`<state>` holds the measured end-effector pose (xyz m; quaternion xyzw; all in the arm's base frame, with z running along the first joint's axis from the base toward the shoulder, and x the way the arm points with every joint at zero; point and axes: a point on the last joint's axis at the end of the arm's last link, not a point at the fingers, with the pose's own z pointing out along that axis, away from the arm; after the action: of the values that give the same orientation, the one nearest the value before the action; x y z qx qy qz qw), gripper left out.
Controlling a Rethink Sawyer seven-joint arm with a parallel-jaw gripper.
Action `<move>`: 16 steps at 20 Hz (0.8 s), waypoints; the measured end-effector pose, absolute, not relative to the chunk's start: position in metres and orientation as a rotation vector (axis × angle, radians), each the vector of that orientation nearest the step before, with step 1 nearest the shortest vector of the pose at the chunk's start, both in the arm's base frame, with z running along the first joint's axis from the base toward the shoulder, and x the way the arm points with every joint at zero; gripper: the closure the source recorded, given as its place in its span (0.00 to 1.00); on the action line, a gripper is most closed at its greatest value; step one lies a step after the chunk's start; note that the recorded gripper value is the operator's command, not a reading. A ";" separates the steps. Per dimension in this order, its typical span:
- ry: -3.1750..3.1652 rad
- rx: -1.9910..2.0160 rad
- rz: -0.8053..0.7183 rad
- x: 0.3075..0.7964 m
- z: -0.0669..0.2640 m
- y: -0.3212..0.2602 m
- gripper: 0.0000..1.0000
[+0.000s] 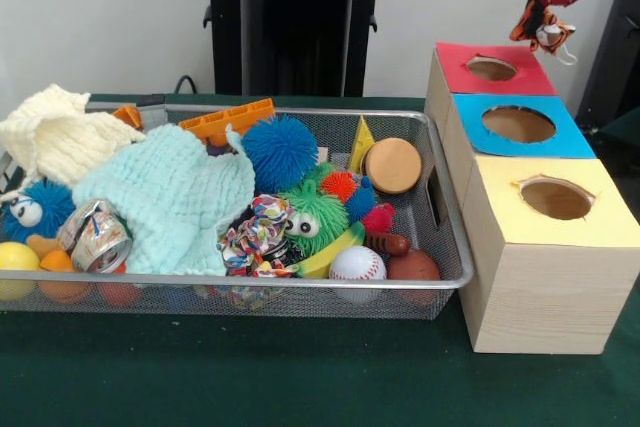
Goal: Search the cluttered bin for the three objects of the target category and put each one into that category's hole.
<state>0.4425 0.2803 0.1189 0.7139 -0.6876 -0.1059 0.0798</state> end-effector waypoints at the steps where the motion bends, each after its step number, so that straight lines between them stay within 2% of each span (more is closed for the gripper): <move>1: -2.045 2.136 -0.300 0.438 0.117 0.285 1.00; 16: -2.083 2.055 -0.120 0.446 0.106 0.274 1.00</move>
<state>0.4460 0.2744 0.1062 0.6979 -0.7071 -0.0409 0.1063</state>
